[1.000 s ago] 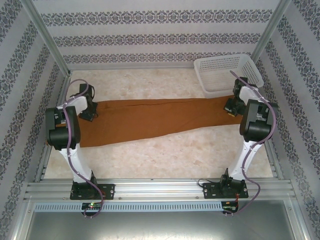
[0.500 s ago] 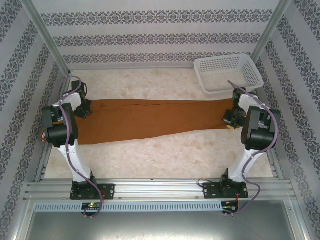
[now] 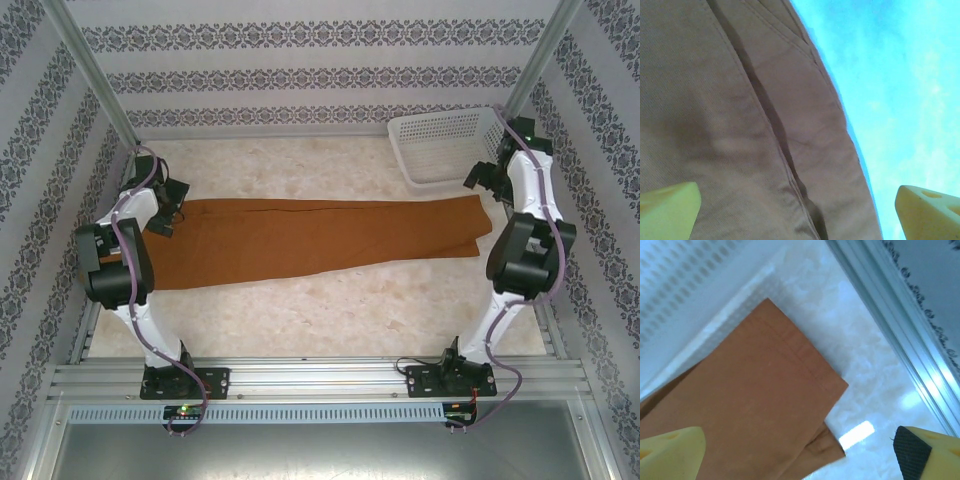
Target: Roll up the long pants
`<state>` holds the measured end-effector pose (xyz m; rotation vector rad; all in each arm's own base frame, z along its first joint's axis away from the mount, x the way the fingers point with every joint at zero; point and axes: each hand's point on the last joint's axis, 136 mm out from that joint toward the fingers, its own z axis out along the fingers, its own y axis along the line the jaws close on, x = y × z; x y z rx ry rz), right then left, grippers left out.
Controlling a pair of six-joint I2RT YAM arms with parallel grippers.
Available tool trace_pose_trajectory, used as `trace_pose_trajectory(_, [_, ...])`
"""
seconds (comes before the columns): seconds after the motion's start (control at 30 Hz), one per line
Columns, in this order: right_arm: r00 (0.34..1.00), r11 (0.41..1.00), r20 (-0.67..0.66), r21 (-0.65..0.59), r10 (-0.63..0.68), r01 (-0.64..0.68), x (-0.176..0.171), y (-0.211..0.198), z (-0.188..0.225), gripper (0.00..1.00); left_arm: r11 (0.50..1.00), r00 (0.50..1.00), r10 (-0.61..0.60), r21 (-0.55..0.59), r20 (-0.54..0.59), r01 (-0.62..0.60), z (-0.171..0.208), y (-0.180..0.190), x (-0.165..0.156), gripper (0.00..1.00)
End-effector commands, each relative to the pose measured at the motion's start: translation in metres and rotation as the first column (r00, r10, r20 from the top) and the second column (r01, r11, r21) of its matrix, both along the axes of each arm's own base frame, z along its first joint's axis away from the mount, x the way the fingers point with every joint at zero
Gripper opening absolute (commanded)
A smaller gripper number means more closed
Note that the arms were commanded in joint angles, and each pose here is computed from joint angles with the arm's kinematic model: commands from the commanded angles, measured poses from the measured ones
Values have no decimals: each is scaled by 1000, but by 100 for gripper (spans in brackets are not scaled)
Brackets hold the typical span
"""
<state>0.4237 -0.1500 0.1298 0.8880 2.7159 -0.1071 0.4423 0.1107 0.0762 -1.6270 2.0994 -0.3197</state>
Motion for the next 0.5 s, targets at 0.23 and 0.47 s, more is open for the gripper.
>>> trace_pose_trajectory(0.23, [971, 998, -237, 60, 23, -9, -20, 8, -91, 98, 1000, 997, 6, 2, 76, -6, 24, -1, -3, 100])
trace_pose_trajectory(0.47, [928, 996, -361, 19, 90, -89, -55, 22, -114, 96, 1000, 998, 6, -3, 67, -6, 21, -2, -4, 100])
